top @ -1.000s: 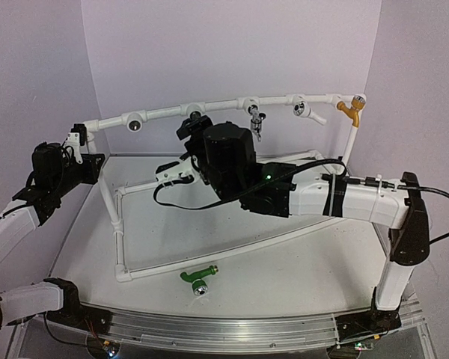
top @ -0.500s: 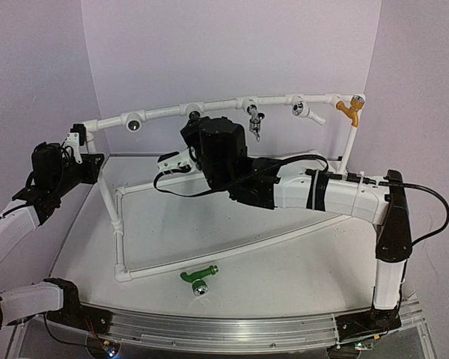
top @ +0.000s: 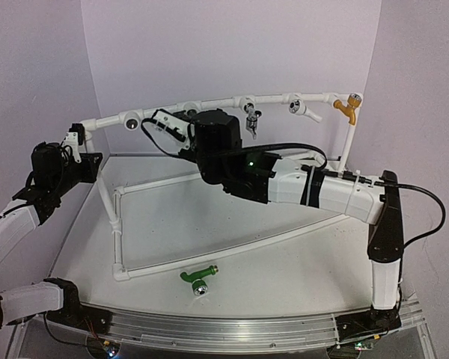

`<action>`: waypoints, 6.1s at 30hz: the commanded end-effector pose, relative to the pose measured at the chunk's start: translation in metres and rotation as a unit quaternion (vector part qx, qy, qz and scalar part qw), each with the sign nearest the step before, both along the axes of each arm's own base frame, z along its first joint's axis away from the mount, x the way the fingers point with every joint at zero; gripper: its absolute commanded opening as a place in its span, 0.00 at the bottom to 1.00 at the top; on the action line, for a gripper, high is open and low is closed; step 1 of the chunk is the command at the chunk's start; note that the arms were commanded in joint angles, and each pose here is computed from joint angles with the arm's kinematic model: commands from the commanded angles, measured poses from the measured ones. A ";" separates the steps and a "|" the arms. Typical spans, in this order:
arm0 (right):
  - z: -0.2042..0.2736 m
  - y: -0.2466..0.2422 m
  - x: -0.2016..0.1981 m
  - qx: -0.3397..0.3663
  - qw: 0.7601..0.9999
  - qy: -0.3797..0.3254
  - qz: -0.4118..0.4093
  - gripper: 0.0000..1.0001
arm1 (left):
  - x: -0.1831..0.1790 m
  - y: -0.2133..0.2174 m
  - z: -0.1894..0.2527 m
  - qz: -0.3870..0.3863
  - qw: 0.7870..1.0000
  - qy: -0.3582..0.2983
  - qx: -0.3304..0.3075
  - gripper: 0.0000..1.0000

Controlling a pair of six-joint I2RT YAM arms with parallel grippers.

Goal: Install the water faucets

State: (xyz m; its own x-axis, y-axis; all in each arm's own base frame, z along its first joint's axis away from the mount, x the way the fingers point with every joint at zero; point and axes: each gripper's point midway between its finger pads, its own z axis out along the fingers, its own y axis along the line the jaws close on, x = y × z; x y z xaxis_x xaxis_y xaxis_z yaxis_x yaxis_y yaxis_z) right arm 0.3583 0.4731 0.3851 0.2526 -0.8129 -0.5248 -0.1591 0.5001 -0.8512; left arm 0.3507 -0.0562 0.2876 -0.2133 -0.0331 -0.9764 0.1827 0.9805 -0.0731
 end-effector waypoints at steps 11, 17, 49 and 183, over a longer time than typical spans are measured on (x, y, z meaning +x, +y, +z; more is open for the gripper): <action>0.005 -0.026 0.010 0.699 0.628 0.303 0.160 0.06 | -0.005 -0.008 -0.008 -0.014 0.999 0.034 -0.032 0.00; 0.001 -0.021 -0.017 0.648 0.650 0.336 0.210 0.40 | -0.004 -0.009 -0.009 -0.014 0.999 0.034 -0.032 0.00; 0.018 -0.012 -0.089 -0.370 0.897 -0.165 0.174 0.98 | -0.007 -0.008 -0.005 -0.014 0.999 0.029 -0.032 0.00; 0.022 -0.038 0.013 0.688 0.663 0.269 0.126 0.00 | -0.004 -0.011 -0.010 -0.021 0.999 0.037 -0.033 0.00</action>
State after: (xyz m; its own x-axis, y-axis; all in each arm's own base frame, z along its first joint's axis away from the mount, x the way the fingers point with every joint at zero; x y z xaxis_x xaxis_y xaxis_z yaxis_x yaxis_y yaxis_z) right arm 0.3565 0.4668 0.3643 0.0158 -0.0409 -0.9990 -0.5115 0.8582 -0.0432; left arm 0.3510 -0.0592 0.2873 -0.2122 -0.0233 -0.9770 0.1969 0.9782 -0.0661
